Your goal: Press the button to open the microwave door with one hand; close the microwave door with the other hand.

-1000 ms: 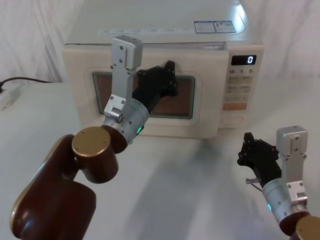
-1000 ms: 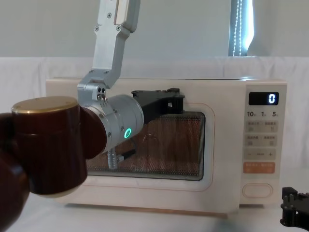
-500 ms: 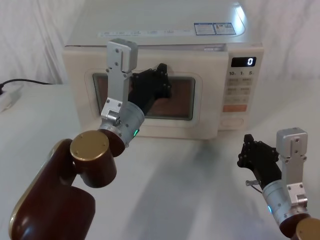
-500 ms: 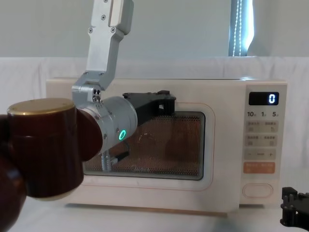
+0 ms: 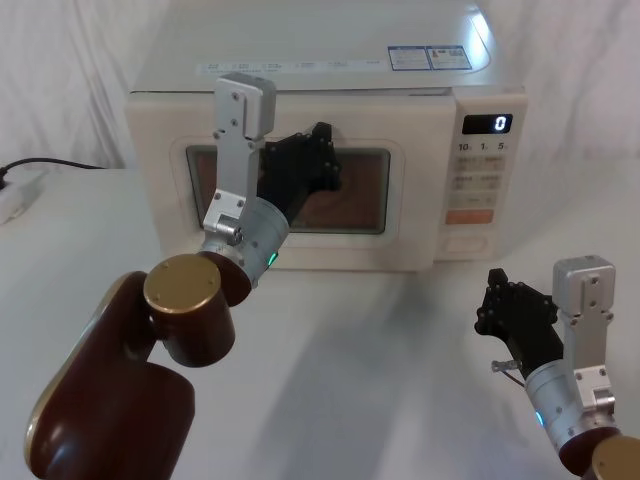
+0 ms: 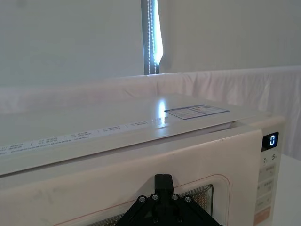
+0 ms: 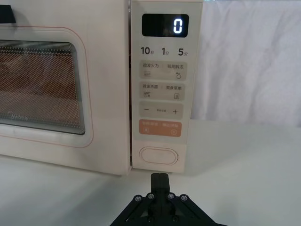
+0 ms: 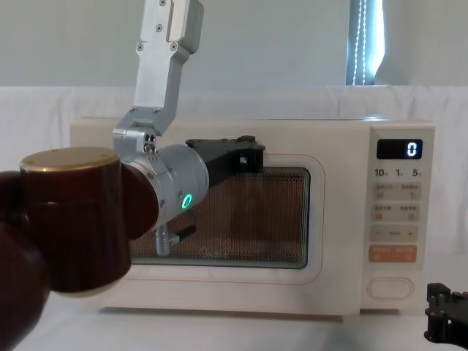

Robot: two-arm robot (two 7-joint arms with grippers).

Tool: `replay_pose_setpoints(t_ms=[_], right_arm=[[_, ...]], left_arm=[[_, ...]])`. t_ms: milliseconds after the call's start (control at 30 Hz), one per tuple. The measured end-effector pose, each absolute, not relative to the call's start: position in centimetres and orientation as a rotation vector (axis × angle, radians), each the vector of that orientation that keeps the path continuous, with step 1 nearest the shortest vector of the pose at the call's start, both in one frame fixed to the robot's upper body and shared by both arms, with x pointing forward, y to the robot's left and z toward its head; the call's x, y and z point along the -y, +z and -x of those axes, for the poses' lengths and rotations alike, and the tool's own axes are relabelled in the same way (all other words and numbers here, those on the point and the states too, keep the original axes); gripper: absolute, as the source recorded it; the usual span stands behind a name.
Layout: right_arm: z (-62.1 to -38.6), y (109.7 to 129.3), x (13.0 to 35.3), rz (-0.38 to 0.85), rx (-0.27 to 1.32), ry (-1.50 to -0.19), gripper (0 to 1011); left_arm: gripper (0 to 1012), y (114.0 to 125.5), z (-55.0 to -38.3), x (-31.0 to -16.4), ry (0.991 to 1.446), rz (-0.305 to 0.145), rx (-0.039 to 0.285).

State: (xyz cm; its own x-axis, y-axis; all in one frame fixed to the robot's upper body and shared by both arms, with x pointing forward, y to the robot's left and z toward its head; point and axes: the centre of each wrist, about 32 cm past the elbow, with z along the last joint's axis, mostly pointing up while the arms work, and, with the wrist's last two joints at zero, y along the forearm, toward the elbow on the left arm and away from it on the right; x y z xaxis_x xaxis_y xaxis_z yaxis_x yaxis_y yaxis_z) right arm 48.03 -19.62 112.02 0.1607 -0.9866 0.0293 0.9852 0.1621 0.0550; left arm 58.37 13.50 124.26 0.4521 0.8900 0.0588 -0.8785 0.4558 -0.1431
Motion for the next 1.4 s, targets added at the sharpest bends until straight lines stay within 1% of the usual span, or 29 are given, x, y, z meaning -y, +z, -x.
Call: replay_pose_setpoints(t_ms=[367, 1400], right_arm=[[-48.0, 112.0, 19.6, -0.025, 0.063, -1.408, 0], [-48.0, 112.0, 19.6, -0.025, 0.063, -1.408, 0]], left_arm=[[0, 124.5, -59.1, -13.3, 1.085, 0.097, 0.14], [0, 124.4, -60.1, -12.9, 1.053, 0.094, 0.127]])
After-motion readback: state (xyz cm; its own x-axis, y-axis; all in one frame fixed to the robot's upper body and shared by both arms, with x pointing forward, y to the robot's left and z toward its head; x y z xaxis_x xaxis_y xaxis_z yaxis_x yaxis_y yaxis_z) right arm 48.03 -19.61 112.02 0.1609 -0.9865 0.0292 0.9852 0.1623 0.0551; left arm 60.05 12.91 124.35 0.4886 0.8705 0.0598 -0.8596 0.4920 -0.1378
